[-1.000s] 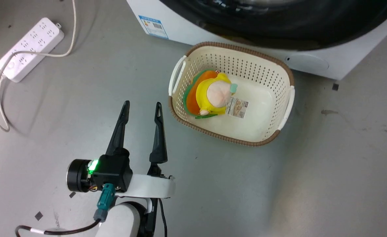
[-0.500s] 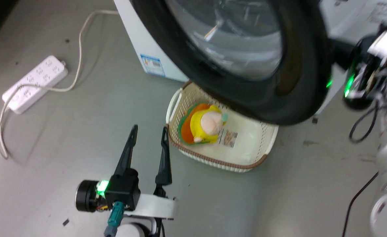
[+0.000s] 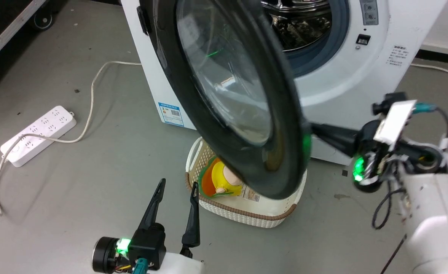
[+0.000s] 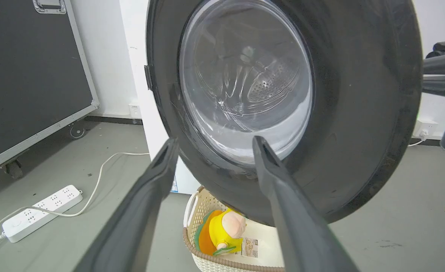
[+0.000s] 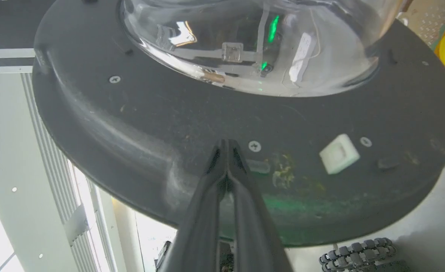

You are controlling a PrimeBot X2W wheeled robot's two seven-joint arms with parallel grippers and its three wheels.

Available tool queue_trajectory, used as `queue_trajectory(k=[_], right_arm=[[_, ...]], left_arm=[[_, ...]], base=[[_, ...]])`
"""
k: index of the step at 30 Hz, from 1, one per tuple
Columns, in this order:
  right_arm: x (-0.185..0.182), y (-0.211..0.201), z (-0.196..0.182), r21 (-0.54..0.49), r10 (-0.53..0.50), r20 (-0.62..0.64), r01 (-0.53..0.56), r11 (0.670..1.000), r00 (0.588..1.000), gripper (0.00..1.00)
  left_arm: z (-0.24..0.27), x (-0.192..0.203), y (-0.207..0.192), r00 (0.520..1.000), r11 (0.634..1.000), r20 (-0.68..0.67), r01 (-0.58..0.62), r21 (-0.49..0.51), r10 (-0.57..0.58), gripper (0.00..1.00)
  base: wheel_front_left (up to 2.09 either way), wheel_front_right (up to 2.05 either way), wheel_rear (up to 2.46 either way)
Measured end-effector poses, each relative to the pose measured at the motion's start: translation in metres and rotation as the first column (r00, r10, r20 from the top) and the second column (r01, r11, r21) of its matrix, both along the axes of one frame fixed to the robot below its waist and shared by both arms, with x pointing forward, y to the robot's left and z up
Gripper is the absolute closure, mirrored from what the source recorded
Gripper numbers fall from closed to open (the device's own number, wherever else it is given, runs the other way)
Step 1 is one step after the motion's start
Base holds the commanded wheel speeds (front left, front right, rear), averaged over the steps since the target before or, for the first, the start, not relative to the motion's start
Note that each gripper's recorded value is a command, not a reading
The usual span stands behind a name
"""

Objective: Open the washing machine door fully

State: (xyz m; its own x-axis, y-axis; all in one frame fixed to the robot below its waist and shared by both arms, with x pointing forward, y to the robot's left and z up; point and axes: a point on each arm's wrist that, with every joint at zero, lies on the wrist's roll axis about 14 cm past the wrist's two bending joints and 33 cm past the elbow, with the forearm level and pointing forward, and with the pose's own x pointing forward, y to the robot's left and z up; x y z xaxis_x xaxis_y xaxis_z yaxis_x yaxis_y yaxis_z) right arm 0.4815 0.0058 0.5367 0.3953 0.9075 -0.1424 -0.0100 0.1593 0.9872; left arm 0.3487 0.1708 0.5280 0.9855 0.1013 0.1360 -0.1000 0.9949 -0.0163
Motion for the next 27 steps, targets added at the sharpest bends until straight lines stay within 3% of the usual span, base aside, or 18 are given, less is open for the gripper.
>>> queue_trajectory(k=[5, 14, 15, 16, 17, 18, 19, 20, 21, 22, 23, 24, 25, 26, 27], right_arm=[[-0.031, 0.034, -0.009, 0.021, 0.093, 0.015, -0.093, 0.995, 0.996, 1.00], [-0.060, 0.064, -0.018, 0.040, 0.143, 0.021, -0.144, 0.989, 0.989, 1.00], [-0.052, 0.059, -0.011, 0.029, 0.055, 0.068, -0.057, 0.998, 0.996, 0.74], [-0.027, 0.020, 0.013, -0.070, -0.127, 0.282, 0.153, 0.986, 0.951, 0.00], [-0.027, 0.020, 0.013, -0.070, -0.127, 0.282, 0.153, 0.986, 0.951, 0.00], [-0.019, -0.002, 0.032, -0.106, -0.204, 0.432, 0.274, 0.956, 0.878, 0.00], [-0.019, -0.002, 0.032, -0.106, -0.204, 0.432, 0.274, 0.956, 0.878, 0.00], [-0.017, -0.022, 0.050, -0.127, -0.249, 0.595, 0.396, 0.910, 0.764, 0.00], [-0.017, -0.022, 0.050, -0.127, -0.249, 0.595, 0.396, 0.910, 0.764, 0.00], [-0.020, -0.042, 0.068, -0.119, -0.269, 0.735, 0.508, 0.853, 0.623, 0.00], [-0.020, -0.042, 0.068, -0.119, -0.269, 0.735, 0.508, 0.853, 0.623, 0.00], [-0.024, -0.051, 0.072, -0.122, -0.254, 0.793, 0.552, 0.825, 0.555, 0.00], [-0.038, -0.086, 0.074, -0.119, -0.142, 0.943, 0.703, 0.701, 0.300, 0.00], [-0.038, -0.086, 0.074, -0.119, -0.142, 0.943, 0.703, 0.701, 0.300, 0.00], [-0.046, -0.102, 0.071, -0.103, -0.086, 0.975, 0.757, 0.645, 0.206, 0.00]], left_arm=[[-0.001, -0.001, 0.000, 1.000, 1.000, -0.003, 0.001, -0.002, -0.001, 0.00], [-0.005, -0.002, 0.001, 1.000, 1.000, -0.017, 0.000, -0.011, 0.000, 0.00], [-0.002, -0.002, 0.005, 1.000, 1.000, -0.005, -0.009, -0.012, 0.009, 0.00], [0.007, -0.003, 0.007, 1.000, 1.000, 0.025, -0.008, -0.030, 0.009, 0.00], [0.007, -0.003, 0.007, 1.000, 1.000, 0.025, -0.008, -0.030, 0.009, 0.00], [0.010, -0.003, 0.009, 0.999, 0.999, 0.037, -0.010, -0.037, 0.011, 0.00], [0.010, -0.003, 0.009, 0.999, 0.999, 0.037, -0.010, -0.037, 0.011, 0.00], [0.014, -0.002, 0.009, 0.999, 0.999, 0.049, -0.002, -0.038, 0.004, 0.00], [0.014, -0.002, 0.009, 0.999, 0.999, 0.049, -0.002, -0.038, 0.004, 0.00], [0.017, -0.001, 0.008, 0.998, 0.999, 0.060, 0.005, -0.039, -0.003, 0.00], [0.017, -0.001, 0.008, 0.998, 0.999, 0.060, 0.005, -0.039, -0.003, 0.00], [0.019, 0.000, 0.007, 0.998, 0.999, 0.064, 0.011, -0.039, -0.008, 0.00], [0.022, 0.003, 0.002, 0.996, 0.998, 0.077, 0.043, -0.042, -0.040, 0.00], [0.022, 0.003, 0.002, 0.996, 0.998, 0.077, 0.043, -0.042, -0.040, 0.00], [0.022, 0.003, 0.000, 0.996, 0.998, 0.078, 0.050, -0.043, -0.047, 0.00]], base=[[0.00, 0.00, 0.00], [0.00, 0.00, 0.00], [0.00, 0.00, 0.00], [0.00, 0.00, 0.00], [0.00, 0.00, 0.00], [0.00, 0.00, 0.00], [0.00, 0.00, 0.00], [0.00, 0.00, 0.00], [0.00, 0.00, 0.00], [0.00, 0.00, 0.00], [0.00, 0.00, 0.00], [0.00, 0.00, 0.00], [0.00, 0.00, 0.00], [0.00, 0.00, 0.00], [0.00, 0.00, 0.00]])
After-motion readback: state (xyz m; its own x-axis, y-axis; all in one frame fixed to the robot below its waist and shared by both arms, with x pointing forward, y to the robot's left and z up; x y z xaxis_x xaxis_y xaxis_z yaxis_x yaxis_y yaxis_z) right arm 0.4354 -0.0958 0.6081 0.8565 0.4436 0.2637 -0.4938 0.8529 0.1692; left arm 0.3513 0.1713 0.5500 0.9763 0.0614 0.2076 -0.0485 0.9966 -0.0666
